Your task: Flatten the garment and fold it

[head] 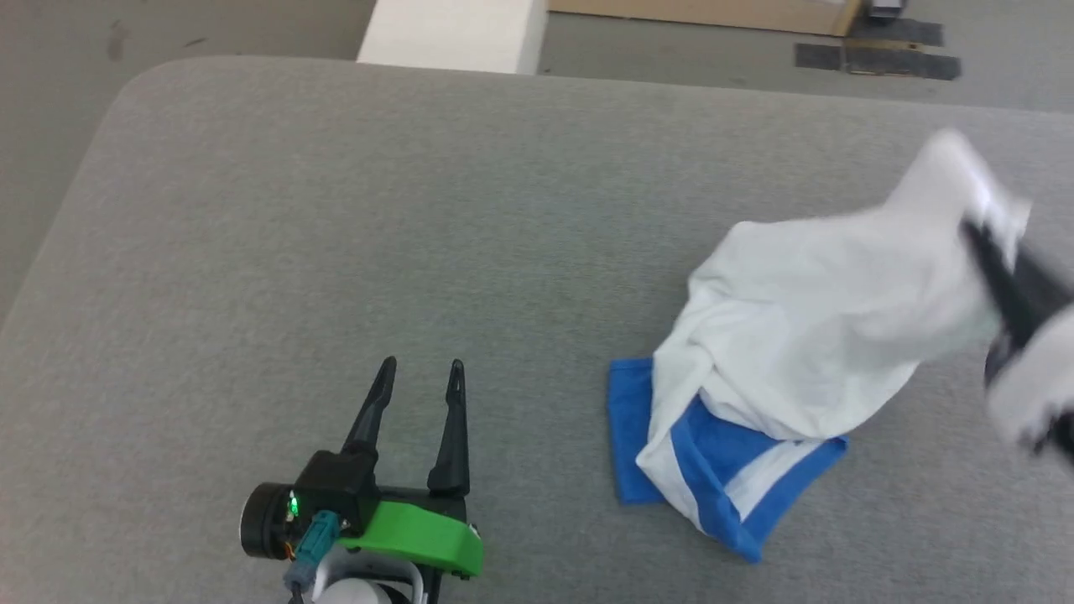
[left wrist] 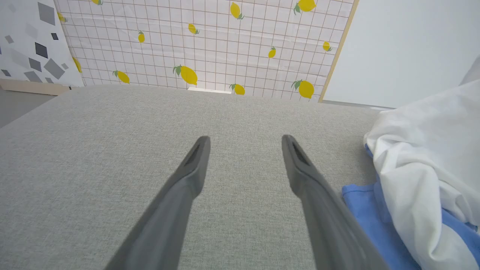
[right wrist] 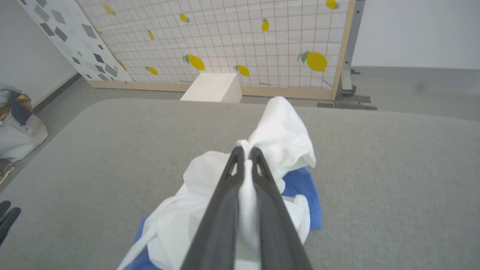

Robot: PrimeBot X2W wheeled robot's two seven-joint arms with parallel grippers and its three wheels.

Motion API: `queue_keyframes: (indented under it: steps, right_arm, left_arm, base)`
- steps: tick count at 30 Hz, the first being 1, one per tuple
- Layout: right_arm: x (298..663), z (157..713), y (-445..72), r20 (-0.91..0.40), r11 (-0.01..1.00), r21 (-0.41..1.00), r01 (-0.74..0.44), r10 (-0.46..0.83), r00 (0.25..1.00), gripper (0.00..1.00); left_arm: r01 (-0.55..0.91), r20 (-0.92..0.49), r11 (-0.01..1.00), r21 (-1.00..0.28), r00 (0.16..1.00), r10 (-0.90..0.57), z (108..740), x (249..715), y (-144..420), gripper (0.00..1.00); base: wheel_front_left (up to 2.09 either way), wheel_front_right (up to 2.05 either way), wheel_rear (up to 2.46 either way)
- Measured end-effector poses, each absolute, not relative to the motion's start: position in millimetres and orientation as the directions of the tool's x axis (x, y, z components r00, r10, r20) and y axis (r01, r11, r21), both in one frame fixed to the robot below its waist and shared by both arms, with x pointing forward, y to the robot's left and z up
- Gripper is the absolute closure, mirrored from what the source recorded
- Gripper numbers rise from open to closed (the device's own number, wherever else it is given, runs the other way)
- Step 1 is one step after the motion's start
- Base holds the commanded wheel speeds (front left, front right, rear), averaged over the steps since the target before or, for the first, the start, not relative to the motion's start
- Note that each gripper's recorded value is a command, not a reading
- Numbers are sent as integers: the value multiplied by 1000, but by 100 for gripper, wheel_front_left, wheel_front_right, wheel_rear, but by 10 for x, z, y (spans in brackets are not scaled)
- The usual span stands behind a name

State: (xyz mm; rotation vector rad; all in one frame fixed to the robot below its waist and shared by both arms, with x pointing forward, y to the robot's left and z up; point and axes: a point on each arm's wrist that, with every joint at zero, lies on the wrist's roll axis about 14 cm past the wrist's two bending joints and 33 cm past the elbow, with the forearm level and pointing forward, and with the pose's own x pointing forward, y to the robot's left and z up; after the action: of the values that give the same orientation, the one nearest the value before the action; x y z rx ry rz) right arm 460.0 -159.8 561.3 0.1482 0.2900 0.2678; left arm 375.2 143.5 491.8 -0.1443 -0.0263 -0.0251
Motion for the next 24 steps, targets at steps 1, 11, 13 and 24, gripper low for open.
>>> queue_keyframes:
  steps: [1,11,13,24]
  right_arm:
    - [4461,5483,-1657,-297,956,205,-209,264,917,100]
    - [2862,3953,-2330,-773,967,193,164,47,633,96]
    - [2856,3937,-2316,-769,970,186,160,42,637,0]
    - [4031,5336,-2336,-332,988,152,-14,65,941,0]
  left_arm:
    - [37,30,989,-144,999,-33,4922,3767,1405,0]
    - [92,2,983,-159,996,-93,4806,3866,1208,0]
    - [99,1,982,-160,995,-100,4798,3877,1187,0]
    - [123,11,979,-164,992,-123,4822,3906,1123,0]
  base:
    - [0,0,0]
    - [0,0,0]
    - [0,0,0]
    - [0,0,0]
